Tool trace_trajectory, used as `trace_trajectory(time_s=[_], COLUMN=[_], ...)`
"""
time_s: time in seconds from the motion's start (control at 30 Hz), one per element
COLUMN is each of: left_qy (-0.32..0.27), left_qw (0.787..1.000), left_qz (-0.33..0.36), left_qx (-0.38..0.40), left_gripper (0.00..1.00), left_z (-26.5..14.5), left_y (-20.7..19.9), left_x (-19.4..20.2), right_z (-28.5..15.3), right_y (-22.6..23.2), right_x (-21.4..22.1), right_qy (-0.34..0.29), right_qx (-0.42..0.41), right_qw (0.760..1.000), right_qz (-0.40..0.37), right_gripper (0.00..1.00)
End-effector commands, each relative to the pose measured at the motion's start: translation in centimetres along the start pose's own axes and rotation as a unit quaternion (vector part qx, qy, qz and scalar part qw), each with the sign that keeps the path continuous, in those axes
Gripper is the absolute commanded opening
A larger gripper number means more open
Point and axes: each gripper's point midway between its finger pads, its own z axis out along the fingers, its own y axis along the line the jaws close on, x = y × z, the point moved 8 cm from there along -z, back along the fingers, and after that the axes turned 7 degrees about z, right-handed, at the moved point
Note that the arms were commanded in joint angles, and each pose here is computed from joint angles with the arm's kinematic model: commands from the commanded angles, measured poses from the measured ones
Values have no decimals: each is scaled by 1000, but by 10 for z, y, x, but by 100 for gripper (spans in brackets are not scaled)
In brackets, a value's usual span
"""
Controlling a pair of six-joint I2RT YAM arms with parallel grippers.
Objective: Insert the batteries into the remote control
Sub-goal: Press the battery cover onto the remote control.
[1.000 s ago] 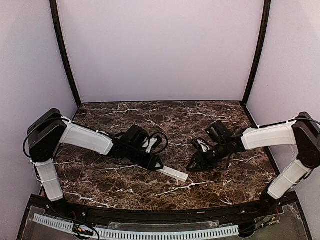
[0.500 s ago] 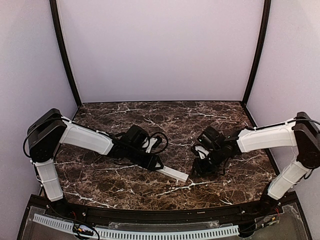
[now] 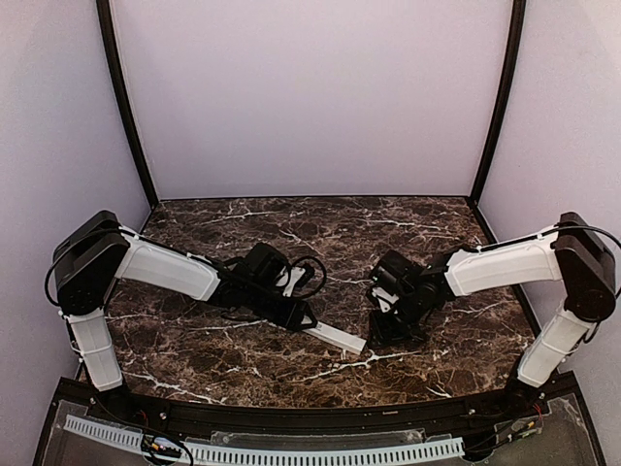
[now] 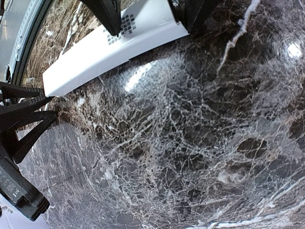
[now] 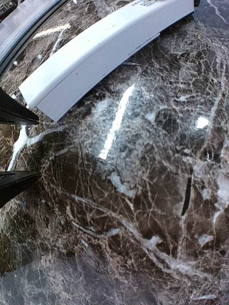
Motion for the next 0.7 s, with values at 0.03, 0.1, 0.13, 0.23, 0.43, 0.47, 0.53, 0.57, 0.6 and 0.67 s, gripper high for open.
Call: trace_trajectory(time_s=[0.03,0.1,0.13,0.23,0.43,0.47,0.53,0.57,0.6,0.67], left_qy=[63,63,63,62,66,66,64,64,64,63], left_qw=[998,998,998,998,997,997,997,997,997,997], left_qz=[-16,-19,-21,-26,-39,-40,-39,-39,-39,-39], left_qx=[-8,-6,-5,-3,-10,-12,-19,-21,-23,-24], left_gripper=[44,42,42,41,41,42,42,42,42,42], left_z=[7,7,7,6,3,3,2,2,2,2], left_y=[3,2,2,1,3,3,4,4,4,4], left_x=[29,29,29,29,33,33,32,32,32,31], right_z=[1,2,2,3,4,2,-3,-6,-7,-8], right_y=[7,8,7,7,2,-2,-8,-9,-11,-11], right_x=[-4,-5,-5,-6,-1,0,3,5,7,12], right_qy=[-6,-6,-6,-7,0,-1,-5,-5,-3,3], right_qx=[3,4,4,5,20,28,44,49,51,49], right_qw=[1000,1000,1000,1000,1000,1000,999,999,999,999], right_qz=[4,5,7,7,3,4,5,4,5,11], right_gripper=[32,32,32,33,34,34,34,34,34,34])
